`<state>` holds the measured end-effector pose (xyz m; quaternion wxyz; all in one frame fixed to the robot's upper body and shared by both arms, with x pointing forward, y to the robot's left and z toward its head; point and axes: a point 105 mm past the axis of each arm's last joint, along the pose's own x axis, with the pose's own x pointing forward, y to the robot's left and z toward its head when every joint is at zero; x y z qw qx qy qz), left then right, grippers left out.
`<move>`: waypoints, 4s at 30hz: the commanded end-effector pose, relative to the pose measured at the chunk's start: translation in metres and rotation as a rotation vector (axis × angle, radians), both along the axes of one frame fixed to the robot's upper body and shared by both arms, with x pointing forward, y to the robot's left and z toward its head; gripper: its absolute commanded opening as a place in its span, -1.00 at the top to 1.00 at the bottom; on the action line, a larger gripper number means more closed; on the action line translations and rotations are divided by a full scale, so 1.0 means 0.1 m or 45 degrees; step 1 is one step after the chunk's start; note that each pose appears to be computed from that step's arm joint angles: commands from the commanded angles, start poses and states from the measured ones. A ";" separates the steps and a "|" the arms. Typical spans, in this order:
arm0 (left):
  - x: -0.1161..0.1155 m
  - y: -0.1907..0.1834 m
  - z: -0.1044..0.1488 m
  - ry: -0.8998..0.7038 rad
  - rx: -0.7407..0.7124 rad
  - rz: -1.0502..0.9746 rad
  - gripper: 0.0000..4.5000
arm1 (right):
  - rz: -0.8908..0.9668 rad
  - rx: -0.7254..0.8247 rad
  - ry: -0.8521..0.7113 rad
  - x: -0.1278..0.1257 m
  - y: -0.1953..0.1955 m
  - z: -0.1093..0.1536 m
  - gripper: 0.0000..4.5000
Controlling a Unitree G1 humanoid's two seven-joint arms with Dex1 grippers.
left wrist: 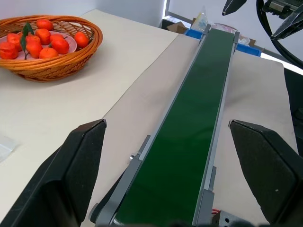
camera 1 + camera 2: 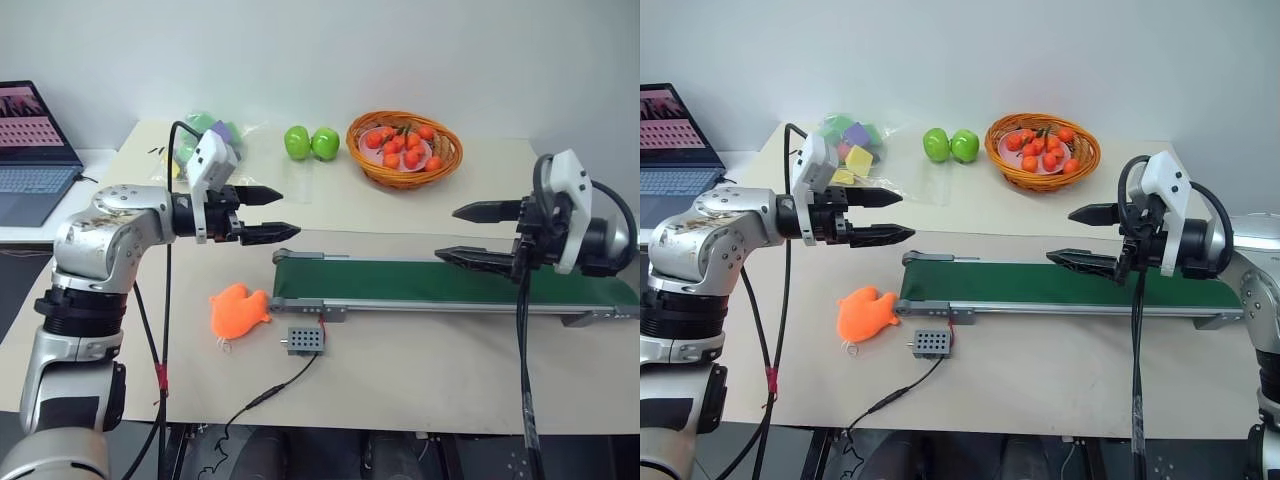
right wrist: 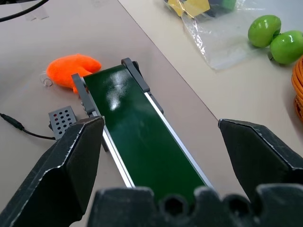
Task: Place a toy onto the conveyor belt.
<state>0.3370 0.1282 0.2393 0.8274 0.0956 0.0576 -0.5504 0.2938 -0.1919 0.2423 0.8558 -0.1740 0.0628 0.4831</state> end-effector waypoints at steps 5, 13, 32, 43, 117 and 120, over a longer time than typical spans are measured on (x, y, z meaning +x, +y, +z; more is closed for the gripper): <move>0.03 0.19 0.23 0.032 -0.167 0.097 -0.96 | 0.015 0.000 -0.053 -0.01 0.03 0.08 -1.00; -0.10 0.91 0.08 0.440 -0.402 0.311 -0.96 | 0.047 0.012 -0.028 0.01 0.08 0.05 -1.00; -0.66 1.71 -1.48 1.501 -0.905 0.841 -0.96 | 0.086 0.015 0.020 0.03 0.15 -0.04 -1.00; -0.50 1.43 -1.88 1.556 -0.777 0.862 -0.96 | 0.020 -0.007 -0.004 -0.04 0.04 0.02 -1.00; 0.27 0.45 -0.72 -0.459 0.389 0.452 0.86 | 0.107 0.022 0.040 -0.04 0.18 -0.06 -1.00; 0.26 0.34 -0.69 -0.707 0.528 0.364 0.86 | 0.105 0.023 0.038 -0.04 0.17 -0.06 -1.00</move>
